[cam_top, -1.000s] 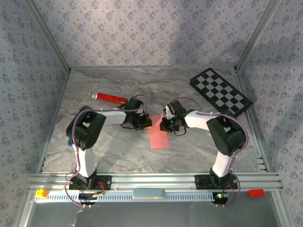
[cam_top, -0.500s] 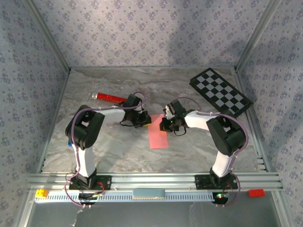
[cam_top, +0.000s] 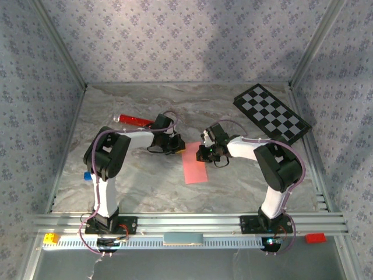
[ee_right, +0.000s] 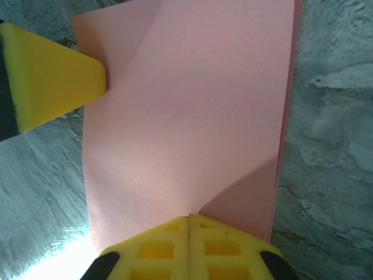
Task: Fold a paper plane with a square sheet of paper (pick it up from the middle)
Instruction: First fold the square sheet of paper in half at the center of the table.
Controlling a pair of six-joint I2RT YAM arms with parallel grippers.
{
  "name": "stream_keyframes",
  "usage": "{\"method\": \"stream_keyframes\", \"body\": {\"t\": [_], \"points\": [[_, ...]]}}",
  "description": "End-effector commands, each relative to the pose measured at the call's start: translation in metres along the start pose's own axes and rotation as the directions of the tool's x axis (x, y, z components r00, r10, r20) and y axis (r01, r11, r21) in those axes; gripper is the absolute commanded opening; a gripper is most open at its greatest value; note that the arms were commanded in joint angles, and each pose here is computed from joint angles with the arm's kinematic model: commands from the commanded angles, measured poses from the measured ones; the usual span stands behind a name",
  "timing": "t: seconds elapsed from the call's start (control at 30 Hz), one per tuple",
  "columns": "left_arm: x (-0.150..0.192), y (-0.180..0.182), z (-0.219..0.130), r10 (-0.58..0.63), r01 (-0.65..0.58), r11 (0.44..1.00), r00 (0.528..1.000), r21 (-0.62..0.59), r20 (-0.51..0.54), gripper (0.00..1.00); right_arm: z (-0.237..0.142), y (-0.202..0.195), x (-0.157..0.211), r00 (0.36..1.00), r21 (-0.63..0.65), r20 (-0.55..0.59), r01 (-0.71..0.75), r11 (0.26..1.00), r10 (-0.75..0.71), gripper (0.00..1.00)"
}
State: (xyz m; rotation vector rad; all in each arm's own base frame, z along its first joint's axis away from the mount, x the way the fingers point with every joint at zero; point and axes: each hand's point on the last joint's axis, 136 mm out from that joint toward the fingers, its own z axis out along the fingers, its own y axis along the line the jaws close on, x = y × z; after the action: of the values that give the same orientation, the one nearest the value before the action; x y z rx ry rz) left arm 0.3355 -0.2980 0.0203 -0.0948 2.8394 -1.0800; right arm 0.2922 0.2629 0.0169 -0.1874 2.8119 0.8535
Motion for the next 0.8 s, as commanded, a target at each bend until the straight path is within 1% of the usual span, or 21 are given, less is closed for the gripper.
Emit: {"method": "stream_keyframes", "body": {"t": [0.0, 0.23, 0.33, 0.5, 0.77], "points": [[0.001, 0.012, 0.003, -0.021, 0.021, 0.998, 1.0, -0.053, -0.004, 0.11, 0.016, -0.056, 0.061, 0.979, 0.212, -0.18, -0.059, 0.976, 0.098, 0.0], [-0.013, -0.021, -0.016, 0.031, -0.031, 0.999, 0.999, 0.007, 0.034, 0.13, 0.014, -0.055, 0.059, 0.98, 0.213, -0.174, -0.061, 0.975, 0.099, 0.0], [-0.013, -0.027, -0.014, 0.042, -0.043, 0.999, 0.999, 0.033, 0.026, 0.13, 0.014, -0.055, 0.058, 0.98, 0.212, -0.171, -0.06, 0.975, 0.098, 0.0], [-0.012, -0.015, -0.004, 0.026, -0.026, 1.0, 1.0, 0.011, 0.007, 0.14, 0.015, -0.055, 0.059, 0.98, 0.215, -0.172, -0.064, 0.974, 0.102, 0.0], [-0.027, 0.015, 0.001, -0.02, 0.022, 0.998, 0.999, -0.062, 0.044, 0.13, 0.017, -0.058, 0.063, 0.978, 0.217, -0.18, -0.067, 0.974, 0.107, 0.0]]}}
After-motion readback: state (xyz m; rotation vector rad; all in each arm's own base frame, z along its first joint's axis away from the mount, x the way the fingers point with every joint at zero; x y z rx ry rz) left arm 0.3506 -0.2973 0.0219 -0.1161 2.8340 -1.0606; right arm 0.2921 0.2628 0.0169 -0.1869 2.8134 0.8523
